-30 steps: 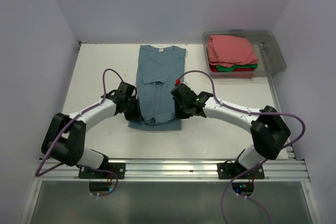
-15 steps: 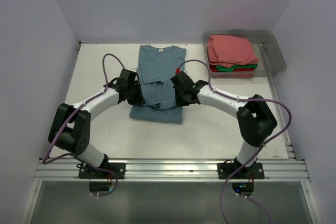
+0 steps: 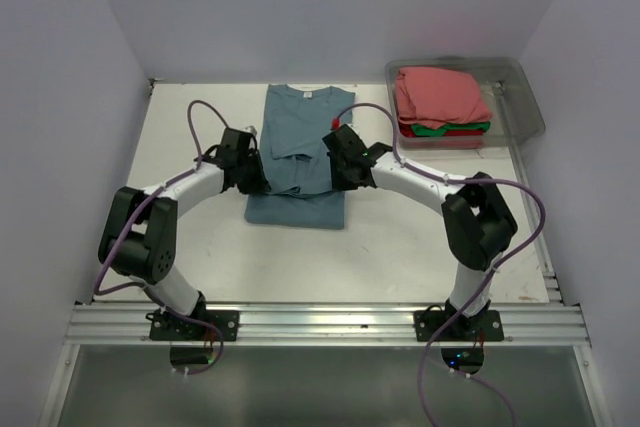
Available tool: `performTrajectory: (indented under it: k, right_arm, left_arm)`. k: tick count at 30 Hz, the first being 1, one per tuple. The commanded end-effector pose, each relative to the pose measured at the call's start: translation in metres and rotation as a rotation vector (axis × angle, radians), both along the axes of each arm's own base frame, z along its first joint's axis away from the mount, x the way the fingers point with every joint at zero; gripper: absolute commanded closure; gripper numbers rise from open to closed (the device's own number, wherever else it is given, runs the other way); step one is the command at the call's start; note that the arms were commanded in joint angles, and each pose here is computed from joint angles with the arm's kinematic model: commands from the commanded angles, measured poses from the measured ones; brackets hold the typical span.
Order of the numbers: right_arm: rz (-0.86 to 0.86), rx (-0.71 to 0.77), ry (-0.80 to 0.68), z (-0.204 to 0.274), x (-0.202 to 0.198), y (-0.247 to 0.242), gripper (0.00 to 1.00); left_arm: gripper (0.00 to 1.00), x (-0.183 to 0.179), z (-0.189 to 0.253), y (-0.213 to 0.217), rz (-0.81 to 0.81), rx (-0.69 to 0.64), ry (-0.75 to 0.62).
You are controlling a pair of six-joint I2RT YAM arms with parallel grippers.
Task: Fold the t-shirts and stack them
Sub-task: Fold the folded rectangular tshirt in 1/3 of the way
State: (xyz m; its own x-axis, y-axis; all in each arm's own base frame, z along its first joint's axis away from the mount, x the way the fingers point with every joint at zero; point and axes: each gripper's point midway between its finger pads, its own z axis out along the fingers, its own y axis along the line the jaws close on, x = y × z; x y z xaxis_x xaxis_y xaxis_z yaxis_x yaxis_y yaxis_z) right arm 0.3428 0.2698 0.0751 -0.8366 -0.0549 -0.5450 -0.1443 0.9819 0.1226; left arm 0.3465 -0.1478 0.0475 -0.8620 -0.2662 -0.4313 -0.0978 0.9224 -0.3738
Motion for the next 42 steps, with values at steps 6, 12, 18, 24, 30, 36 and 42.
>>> performTrajectory:
  k: [6,12,18,24,30,36,42]
  right_arm:
    - [-0.022,0.002,-0.094,0.022,0.037,0.0,1.0]
    - [-0.028,0.007,-0.114,0.028,0.059,0.001,1.0]
    - [-0.103,-0.003,-0.125,0.021,0.116,-0.002,0.76]
    - [-0.171,-0.007,-0.246,0.069,0.151,-0.011,0.01]
    - [-0.178,0.0,-0.271,0.069,0.121,-0.032,0.01]
    - [-0.146,0.05,-0.242,0.062,0.082,-0.041,0.02]
    - [0.0,0.243,-0.106,0.038,0.058,0.002,1.0]
  left_arm:
    - [1.0,0.051,0.035,-0.002,0.017,-0.053,-0.153]
    - [1.0,0.079,0.042,-0.007,0.008,-0.084,-0.165]
    - [0.93,0.149,0.062,-0.015,-0.001,-0.141,-0.256]
    - [0.0,0.195,0.114,0.02,0.122,-0.143,-0.416]
    - [0.0,0.163,0.125,0.031,0.118,-0.103,-0.445]
    - [0.0,0.122,0.088,0.015,0.036,-0.176,-0.355]
    - [0.2,0.099,0.059,-0.01,-0.081,-0.295,-0.316]
